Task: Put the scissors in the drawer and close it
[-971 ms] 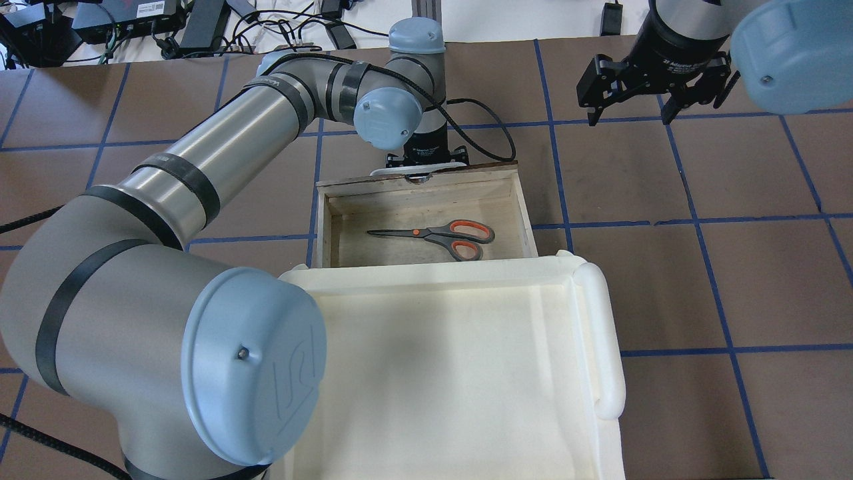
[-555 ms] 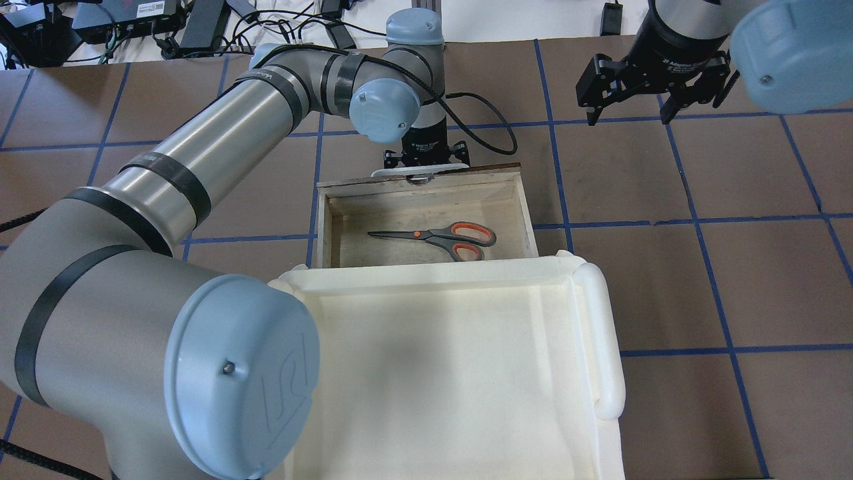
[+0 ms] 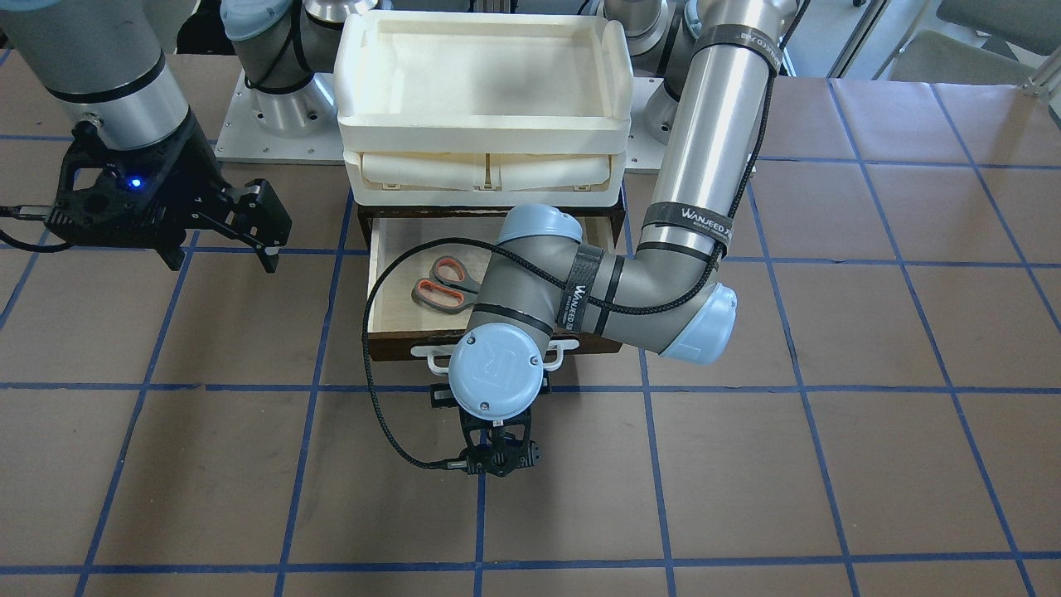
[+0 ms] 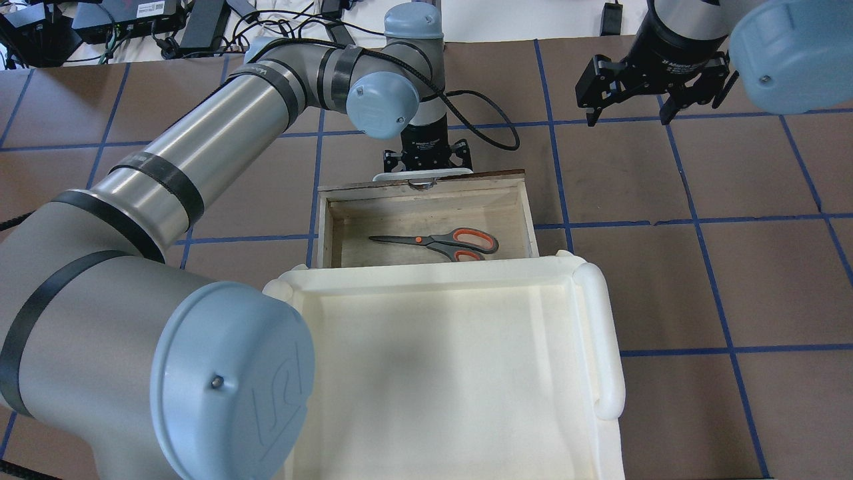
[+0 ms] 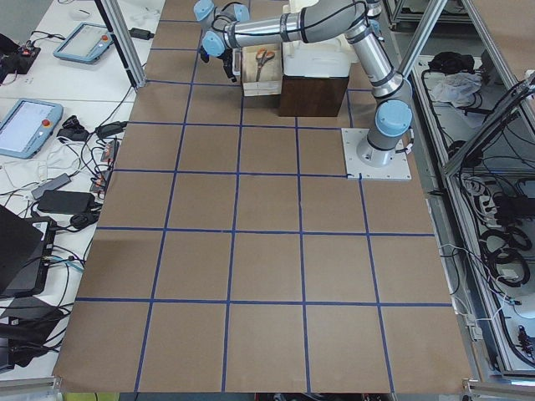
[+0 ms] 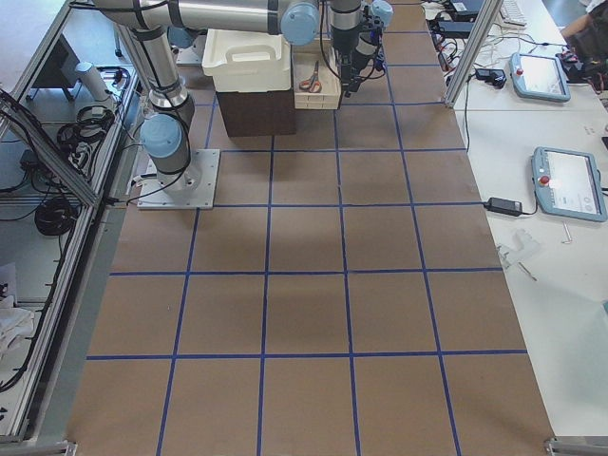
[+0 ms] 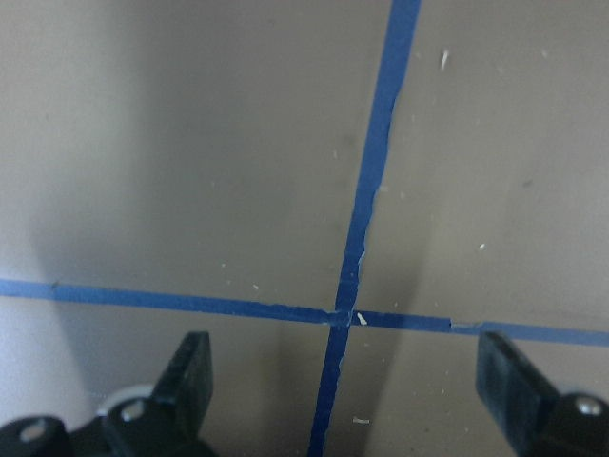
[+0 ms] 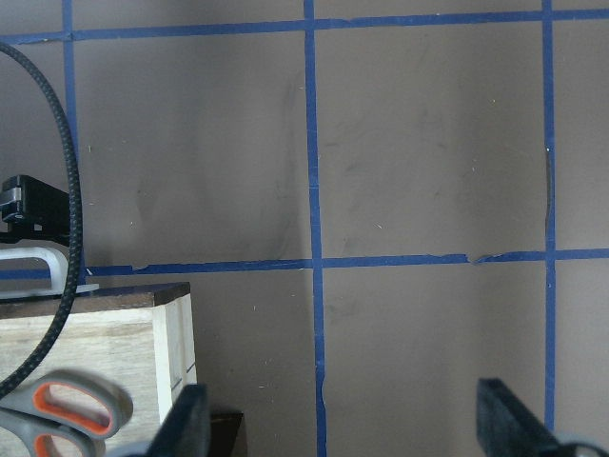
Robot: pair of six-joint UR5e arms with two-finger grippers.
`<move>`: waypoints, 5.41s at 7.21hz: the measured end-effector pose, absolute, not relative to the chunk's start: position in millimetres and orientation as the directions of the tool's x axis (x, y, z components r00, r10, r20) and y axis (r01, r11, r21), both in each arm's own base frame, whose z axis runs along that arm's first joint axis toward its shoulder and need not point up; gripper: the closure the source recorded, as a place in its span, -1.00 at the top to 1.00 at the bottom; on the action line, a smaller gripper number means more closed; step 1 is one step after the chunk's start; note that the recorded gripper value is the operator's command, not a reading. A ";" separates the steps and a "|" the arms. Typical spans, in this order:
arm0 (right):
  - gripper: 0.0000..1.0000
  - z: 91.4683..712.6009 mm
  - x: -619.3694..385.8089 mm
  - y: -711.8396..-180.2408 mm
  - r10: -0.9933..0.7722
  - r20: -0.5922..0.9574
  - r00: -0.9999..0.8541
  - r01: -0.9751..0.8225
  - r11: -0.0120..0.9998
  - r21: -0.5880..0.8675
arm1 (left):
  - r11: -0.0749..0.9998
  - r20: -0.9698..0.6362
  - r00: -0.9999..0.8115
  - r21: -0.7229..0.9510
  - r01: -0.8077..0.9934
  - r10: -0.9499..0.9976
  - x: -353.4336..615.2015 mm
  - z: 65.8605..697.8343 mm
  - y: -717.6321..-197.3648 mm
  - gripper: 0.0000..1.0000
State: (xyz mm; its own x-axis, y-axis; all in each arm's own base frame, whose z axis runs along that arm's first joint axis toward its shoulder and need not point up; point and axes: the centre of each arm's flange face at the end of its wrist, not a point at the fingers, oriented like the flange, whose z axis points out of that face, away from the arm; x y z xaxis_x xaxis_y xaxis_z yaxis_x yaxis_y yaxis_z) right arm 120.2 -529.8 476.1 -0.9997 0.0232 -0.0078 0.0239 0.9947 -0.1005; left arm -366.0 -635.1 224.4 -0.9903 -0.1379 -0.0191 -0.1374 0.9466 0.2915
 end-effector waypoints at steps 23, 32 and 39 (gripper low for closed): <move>1.00 475.6 119.7 -529.8 0.015 -0.006 -1.000 0.015 0.995 -0.098 | 0.881 -0.120 -0.971 0.410 -0.236 -0.205 -383.6 270.3 -516.0 1.00; 1.00 475.9 119.8 -529.5 0.014 -0.006 -1.000 0.015 0.995 -0.099 | 0.899 -0.098 -0.976 0.382 -0.216 -0.193 -383.9 277.1 -518.4 1.00; 1.00 475.5 119.0 -529.7 0.016 -0.005 -1.000 0.016 0.995 -0.097 | 0.966 0.053 -0.984 0.205 -0.155 -0.169 -278.3 411.9 -541.0 1.00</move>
